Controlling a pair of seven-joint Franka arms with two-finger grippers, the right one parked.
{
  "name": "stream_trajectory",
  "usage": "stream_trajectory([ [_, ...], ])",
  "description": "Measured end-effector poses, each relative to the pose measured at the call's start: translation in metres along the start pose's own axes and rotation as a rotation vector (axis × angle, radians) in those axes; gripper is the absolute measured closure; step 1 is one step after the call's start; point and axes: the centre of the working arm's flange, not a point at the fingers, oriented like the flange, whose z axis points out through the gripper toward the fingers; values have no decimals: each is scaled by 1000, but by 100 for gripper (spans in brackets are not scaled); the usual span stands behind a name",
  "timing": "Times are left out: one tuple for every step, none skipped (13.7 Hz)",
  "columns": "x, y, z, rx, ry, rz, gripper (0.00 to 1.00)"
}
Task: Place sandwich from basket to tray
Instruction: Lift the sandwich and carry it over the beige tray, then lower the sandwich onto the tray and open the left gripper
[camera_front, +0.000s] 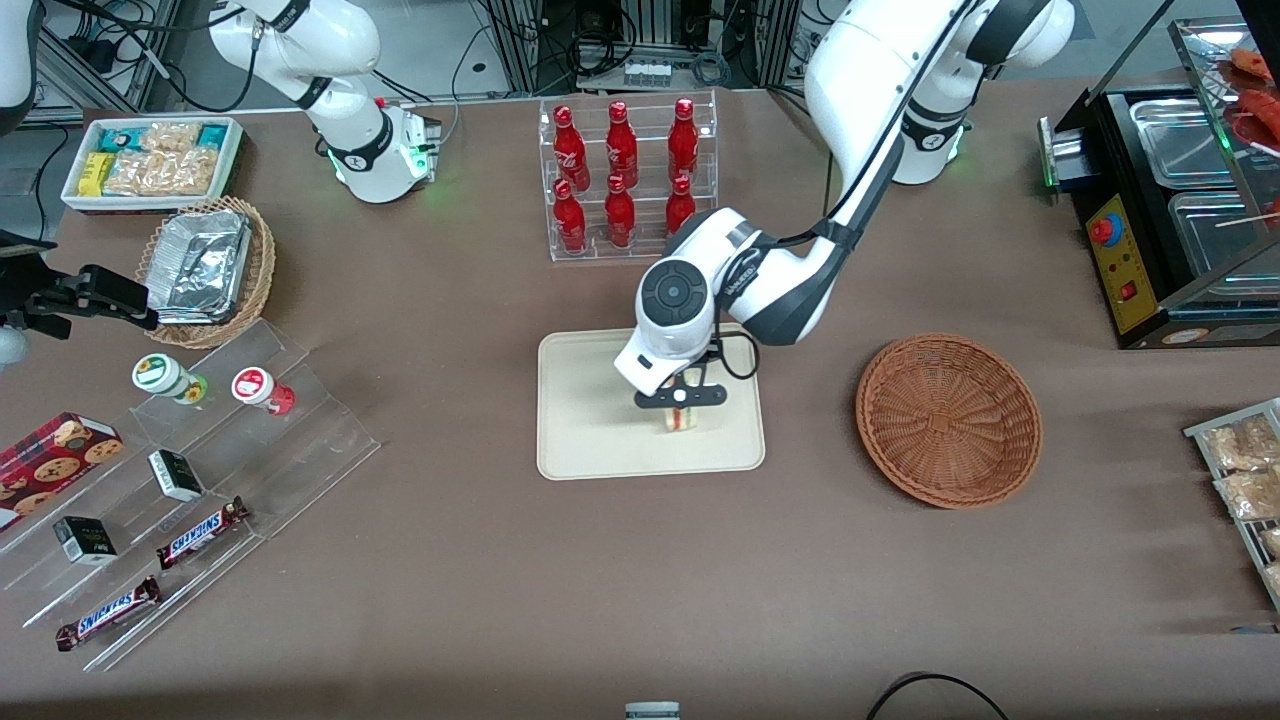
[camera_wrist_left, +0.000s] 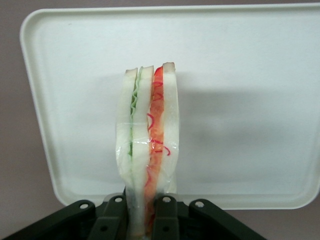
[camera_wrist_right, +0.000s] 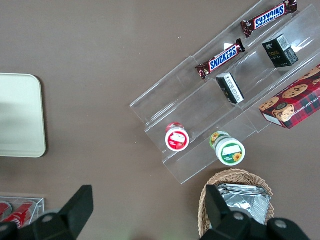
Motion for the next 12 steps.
stream_trajectory([
  [0, 3, 2, -12, 6, 1, 85],
  [0, 6, 4, -22, 12, 4, 85],
  [0, 8, 6, -28, 14, 6, 85],
  [-1, 9, 10, -31, 13, 6, 85],
  [0, 10, 12, -31, 12, 0, 85],
  [-1, 11, 15, -31, 9, -11, 85],
  [-2, 13, 18, -30, 6, -17, 85],
  [-5, 16, 21, -29, 6, -21, 85],
  [-7, 18, 22, -30, 6, -29, 85],
  [-8, 21, 24, -31, 7, -38, 85],
  [-9, 22, 27, -30, 6, -41, 85],
  [-9, 22, 31, -28, 4, -40, 85],
])
